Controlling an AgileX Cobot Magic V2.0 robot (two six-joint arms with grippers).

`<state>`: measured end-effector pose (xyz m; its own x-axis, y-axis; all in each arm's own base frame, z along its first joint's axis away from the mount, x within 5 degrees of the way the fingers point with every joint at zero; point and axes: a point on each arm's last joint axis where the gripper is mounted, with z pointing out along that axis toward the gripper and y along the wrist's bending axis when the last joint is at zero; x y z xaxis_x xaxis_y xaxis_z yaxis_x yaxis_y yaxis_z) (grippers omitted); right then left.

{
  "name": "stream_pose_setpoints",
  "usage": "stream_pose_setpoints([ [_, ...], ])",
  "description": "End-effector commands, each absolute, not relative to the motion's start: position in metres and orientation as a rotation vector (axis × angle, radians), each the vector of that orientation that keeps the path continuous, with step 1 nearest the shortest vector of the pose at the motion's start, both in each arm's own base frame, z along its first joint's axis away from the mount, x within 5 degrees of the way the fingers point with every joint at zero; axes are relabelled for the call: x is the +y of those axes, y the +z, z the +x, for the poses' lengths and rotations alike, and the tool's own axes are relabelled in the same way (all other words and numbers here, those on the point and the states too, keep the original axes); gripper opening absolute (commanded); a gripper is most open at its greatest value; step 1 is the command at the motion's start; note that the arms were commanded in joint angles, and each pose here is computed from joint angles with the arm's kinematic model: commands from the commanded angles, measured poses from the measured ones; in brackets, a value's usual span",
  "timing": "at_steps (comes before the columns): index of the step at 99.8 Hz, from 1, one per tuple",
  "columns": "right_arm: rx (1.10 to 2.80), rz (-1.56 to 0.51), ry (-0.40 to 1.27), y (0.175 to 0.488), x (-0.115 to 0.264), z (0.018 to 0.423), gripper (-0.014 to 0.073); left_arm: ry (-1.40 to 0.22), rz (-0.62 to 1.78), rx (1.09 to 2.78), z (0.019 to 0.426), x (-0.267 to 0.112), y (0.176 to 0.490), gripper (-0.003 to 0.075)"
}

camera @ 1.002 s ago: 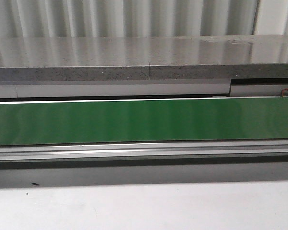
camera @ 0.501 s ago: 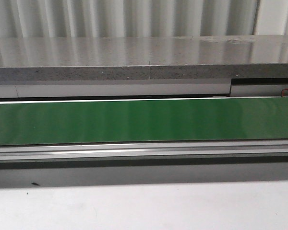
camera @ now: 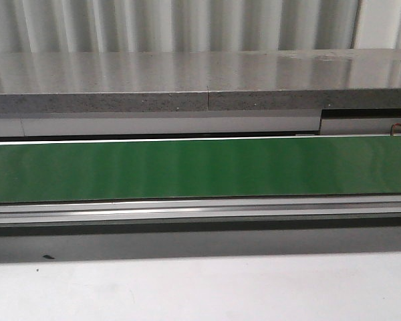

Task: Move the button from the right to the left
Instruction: 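Close the right gripper on the yellow-capped button's black body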

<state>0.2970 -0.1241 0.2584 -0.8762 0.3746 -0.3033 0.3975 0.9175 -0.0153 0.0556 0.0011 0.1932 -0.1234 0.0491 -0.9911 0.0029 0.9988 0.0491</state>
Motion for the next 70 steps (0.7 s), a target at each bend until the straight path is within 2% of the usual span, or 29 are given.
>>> stream_pose_setpoints([
  [1,2.741,0.54,-0.145,0.269,-0.132,0.303,0.0527,0.021,0.047,1.623,0.055,0.0,0.189,-0.0021],
  [43,2.853,0.526,-0.122,0.216,-0.149,0.342,0.0527,0.021,0.047,1.623,0.055,0.0,0.189,-0.0021],
  [70,2.891,0.52,-0.112,0.189,-0.154,0.354,0.0522,0.021,0.047,1.623,0.055,0.0,0.189,-0.0021],
])
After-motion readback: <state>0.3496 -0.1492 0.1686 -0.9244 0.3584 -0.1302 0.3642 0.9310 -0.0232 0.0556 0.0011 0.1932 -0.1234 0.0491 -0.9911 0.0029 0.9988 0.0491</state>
